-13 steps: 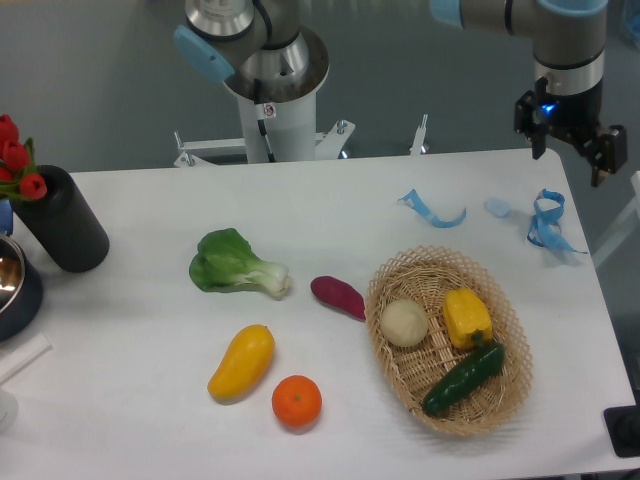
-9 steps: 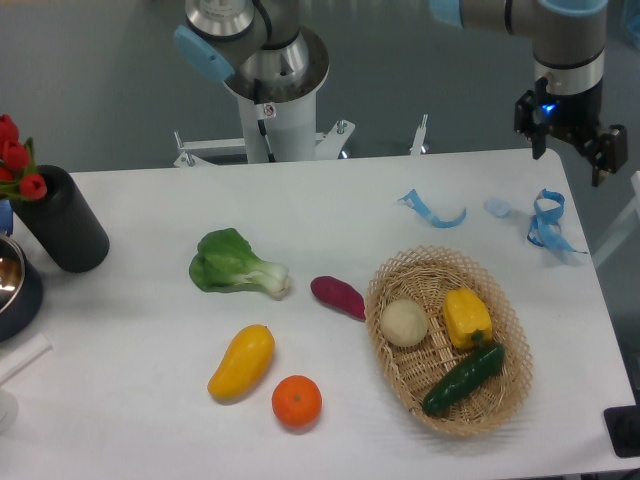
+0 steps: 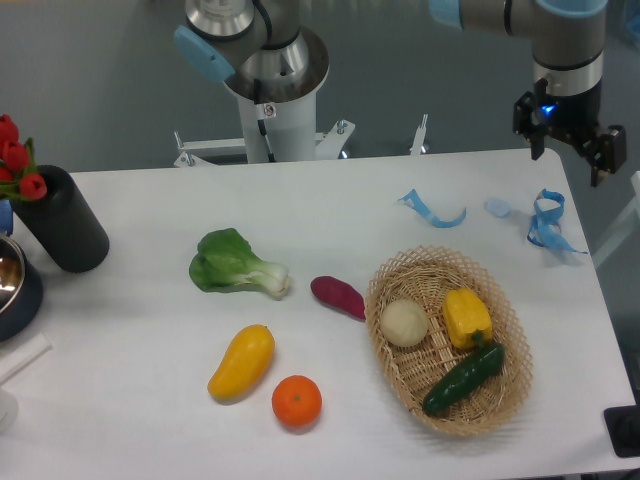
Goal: Pick up the yellow pepper from the basket
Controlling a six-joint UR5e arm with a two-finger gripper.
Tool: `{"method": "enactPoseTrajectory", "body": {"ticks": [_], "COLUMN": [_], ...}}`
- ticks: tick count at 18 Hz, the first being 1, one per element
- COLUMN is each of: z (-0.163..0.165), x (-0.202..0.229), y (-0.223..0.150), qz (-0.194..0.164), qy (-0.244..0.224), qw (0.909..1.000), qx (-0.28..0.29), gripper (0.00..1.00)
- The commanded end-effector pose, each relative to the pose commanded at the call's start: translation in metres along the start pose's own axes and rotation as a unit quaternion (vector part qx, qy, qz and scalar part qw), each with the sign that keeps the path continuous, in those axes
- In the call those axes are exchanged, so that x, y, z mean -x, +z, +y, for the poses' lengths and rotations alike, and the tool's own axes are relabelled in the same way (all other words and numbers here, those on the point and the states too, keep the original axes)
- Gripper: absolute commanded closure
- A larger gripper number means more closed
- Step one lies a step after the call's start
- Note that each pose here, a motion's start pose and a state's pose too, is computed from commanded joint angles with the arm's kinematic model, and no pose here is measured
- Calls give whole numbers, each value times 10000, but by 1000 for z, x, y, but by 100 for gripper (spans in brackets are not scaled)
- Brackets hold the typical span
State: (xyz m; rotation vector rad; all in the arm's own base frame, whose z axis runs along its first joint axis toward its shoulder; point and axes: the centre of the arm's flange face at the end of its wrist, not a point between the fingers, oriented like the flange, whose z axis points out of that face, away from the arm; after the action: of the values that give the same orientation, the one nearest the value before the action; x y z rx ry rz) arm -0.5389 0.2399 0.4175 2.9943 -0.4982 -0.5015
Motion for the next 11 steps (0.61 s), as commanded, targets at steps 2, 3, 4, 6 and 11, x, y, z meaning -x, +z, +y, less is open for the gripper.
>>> {"method": "enactPoseTrajectory", "body": {"ticks": [2, 3, 4, 6, 11], "z": [2, 1, 1, -1, -13], "x": [-4, -4, -3, -2, -2], "y": [4, 5, 5, 3, 9], "qz": [43, 42, 20, -50, 14], "qy": [-325, -478, -625, -913, -1743], "qw": [9995, 9988, 9980, 9958, 9844], "qx": [-49, -63, -69, -100, -236], "gripper": [0, 0, 0, 0, 0]}}
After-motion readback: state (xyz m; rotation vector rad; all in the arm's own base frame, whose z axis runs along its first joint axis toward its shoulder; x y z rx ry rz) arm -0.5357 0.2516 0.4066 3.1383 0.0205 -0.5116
